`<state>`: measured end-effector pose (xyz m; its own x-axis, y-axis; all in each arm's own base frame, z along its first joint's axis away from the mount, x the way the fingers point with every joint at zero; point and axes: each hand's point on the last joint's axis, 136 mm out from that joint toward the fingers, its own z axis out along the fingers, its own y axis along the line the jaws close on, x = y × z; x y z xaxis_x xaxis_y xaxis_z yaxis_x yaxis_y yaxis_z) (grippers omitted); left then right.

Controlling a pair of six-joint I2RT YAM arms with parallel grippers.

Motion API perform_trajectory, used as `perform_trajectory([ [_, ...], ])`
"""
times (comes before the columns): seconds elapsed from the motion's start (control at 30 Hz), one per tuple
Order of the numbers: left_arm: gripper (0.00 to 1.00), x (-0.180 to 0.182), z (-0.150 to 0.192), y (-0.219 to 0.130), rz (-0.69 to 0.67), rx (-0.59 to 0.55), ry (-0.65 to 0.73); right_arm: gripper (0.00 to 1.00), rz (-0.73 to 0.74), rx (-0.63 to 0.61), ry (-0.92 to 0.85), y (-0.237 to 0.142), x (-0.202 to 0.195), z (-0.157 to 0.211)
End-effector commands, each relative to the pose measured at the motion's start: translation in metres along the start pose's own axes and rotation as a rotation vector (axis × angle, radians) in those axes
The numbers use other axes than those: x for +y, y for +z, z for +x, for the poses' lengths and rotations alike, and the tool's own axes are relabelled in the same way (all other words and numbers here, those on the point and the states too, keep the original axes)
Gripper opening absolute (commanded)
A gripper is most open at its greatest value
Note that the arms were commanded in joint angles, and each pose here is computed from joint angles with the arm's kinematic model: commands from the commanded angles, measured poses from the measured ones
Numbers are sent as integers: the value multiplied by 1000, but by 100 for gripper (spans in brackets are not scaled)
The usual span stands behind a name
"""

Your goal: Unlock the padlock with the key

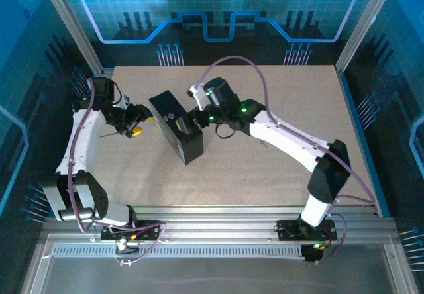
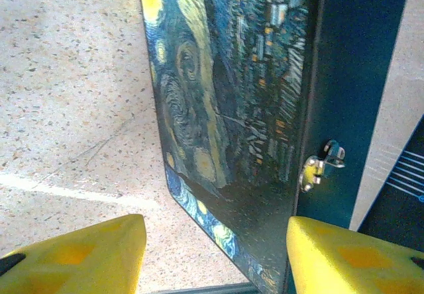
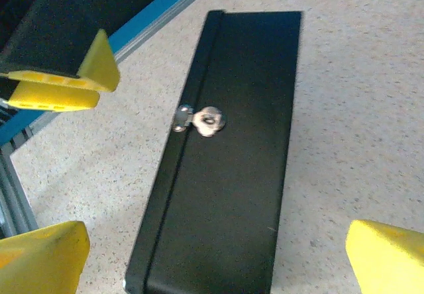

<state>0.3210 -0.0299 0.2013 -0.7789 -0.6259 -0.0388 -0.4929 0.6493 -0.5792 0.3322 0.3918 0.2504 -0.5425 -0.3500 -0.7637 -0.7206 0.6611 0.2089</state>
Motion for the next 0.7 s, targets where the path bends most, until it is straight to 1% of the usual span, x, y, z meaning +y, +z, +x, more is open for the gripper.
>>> perform_trajectory([
  [0.0, 59, 5, 0, -4, 0, -12, -12, 100, 61, 144, -75, 24, -1, 29],
  [0.13, 59, 9, 0, -5, 3, -12, -15, 100, 59, 158, -104, 39, 8, 29],
  [0.33, 59, 12, 2, -2, 9, -7, -23, 100, 59, 177, -129, 50, 16, 32],
  [0.57, 59, 12, 1, 1, 19, -4, -30, 100, 148, 253, -171, 63, 7, 46],
  [0.67, 59, 12, 1, 1, 21, -7, -34, 99, 149, 282, -164, 68, 6, 55],
])
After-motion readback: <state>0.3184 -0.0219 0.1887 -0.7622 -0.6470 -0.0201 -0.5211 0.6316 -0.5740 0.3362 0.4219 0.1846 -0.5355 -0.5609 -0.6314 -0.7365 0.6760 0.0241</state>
